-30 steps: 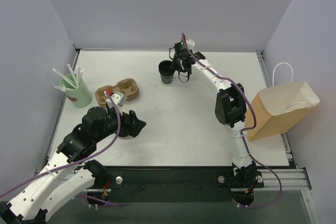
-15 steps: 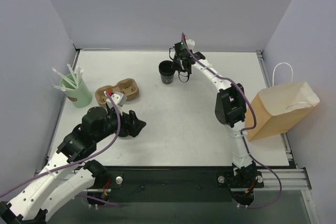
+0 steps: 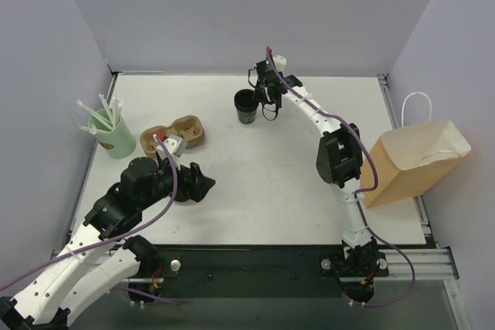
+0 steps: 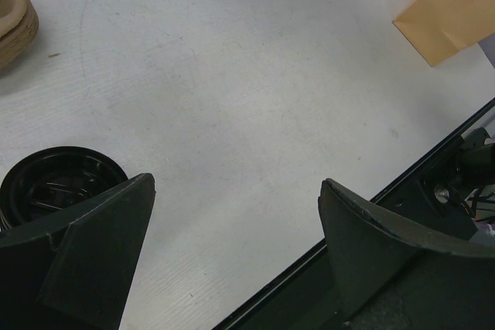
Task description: Pack the takeout coffee
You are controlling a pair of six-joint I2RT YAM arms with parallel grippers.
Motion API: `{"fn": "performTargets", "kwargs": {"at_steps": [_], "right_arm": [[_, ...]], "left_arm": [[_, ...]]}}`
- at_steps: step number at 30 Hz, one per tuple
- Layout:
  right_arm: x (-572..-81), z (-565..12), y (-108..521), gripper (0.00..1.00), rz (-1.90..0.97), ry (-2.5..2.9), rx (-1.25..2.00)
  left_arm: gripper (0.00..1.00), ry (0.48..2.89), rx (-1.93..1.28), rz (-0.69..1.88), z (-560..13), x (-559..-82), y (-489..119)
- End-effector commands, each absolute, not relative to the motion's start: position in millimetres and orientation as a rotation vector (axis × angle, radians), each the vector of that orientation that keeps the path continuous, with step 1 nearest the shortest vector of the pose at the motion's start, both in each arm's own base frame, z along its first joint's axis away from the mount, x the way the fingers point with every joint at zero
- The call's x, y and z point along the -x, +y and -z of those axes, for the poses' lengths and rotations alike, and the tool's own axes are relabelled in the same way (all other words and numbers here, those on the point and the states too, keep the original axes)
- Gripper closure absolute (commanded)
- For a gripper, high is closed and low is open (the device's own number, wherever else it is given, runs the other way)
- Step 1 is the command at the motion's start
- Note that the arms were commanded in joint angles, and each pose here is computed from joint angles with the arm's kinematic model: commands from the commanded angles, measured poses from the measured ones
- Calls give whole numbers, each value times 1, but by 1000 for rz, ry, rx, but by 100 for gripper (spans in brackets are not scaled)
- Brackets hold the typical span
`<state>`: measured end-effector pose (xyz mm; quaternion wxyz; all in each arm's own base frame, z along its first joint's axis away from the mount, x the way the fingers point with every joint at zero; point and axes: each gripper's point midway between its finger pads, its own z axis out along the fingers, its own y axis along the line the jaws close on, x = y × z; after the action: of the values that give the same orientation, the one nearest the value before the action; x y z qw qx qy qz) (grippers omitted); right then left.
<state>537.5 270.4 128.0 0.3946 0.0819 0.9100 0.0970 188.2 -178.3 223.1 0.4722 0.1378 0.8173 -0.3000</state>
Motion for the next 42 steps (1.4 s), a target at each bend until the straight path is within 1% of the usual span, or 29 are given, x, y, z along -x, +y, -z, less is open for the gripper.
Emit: {"fn": "performTargets", "kwargs": {"at_steps": [1, 4, 10, 12, 13, 16, 21, 23, 24, 25, 29, 37, 42], "right_arm": [[-540, -162, 271, 81, -244, 2246, -200], [-540, -163, 272, 85, -247, 2244, -198], [-541, -167, 271, 83, -240, 2234, -195], [-542, -167, 271, 86, -236, 2236, -189], [-541, -167, 271, 89, -233, 2239, -186], [-542, -165, 271, 94, -228, 2242, -188], [-541, -165, 270, 97, -224, 2245, -180], [-541, -165, 270, 96, -222, 2246, -181], [-541, -167, 270, 94, -229, 2244, -178], [-540, -168, 270, 88, -234, 2244, -179], [-541, -170, 271, 83, -238, 2240, -181], [-540, -157, 273, 83, -238, 2265, -175], [-540, -153, 273, 84, -238, 2272, -179]], "left_arm": [[3, 1931, -341, 774, -246, -190, -184], [3, 1928, -342, 777, -247, -190, -184], [3, 1932, -346, 778, -246, -190, -185], [3, 1935, -346, 777, -245, -190, -185], [3, 1937, -347, 777, -245, -190, -185], [3, 1935, -348, 779, -245, -190, -185], [3, 1935, -349, 781, -245, -190, -186], [3, 1937, -350, 780, -245, -190, -186], [3, 1937, -350, 780, -245, -190, -186], [3, 1935, -348, 779, -245, -191, -186], [3, 1939, -350, 780, -244, -190, -186], [3, 1937, -350, 780, -245, -190, -186], [3, 1937, -351, 782, -244, -190, -186]]}}
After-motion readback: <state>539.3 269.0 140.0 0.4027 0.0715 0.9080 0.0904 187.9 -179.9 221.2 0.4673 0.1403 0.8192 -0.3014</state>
